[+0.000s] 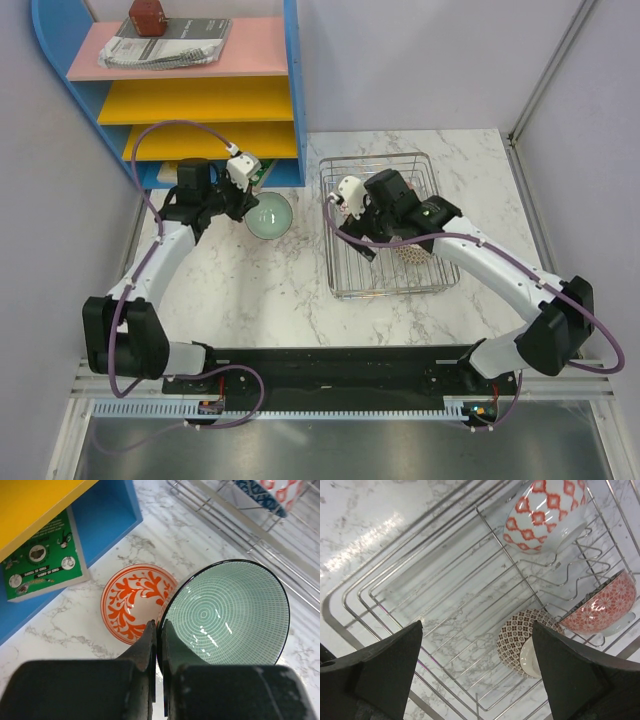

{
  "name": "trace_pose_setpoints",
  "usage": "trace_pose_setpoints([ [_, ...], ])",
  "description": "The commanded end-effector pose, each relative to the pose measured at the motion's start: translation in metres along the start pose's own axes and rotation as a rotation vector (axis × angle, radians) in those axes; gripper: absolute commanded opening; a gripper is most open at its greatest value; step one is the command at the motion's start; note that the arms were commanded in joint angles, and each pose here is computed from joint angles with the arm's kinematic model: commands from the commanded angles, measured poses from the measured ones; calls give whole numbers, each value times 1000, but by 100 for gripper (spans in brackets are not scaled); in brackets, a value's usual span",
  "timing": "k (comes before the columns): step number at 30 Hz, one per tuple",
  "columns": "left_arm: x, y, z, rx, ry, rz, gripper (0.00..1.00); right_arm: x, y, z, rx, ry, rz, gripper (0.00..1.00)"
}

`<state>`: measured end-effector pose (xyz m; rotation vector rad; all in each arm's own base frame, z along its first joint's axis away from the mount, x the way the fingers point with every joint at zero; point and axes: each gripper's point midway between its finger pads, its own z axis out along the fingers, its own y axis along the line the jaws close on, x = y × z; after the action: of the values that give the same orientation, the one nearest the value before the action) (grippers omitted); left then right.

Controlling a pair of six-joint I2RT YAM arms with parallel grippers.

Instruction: Load the bowls into the dish rack

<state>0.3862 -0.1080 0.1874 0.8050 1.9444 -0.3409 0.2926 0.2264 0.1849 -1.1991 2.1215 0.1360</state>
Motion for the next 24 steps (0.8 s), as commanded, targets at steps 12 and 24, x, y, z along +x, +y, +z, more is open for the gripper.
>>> trace_pose_setpoints([
  [12, -63, -120, -31, 426, -236, 195, 2, -113, 38, -60, -651, -428, 352, 98],
  [24, -104, -167, -32, 441, -318, 332, 2, -96, 55, -61, -930, -441, 539, 98],
])
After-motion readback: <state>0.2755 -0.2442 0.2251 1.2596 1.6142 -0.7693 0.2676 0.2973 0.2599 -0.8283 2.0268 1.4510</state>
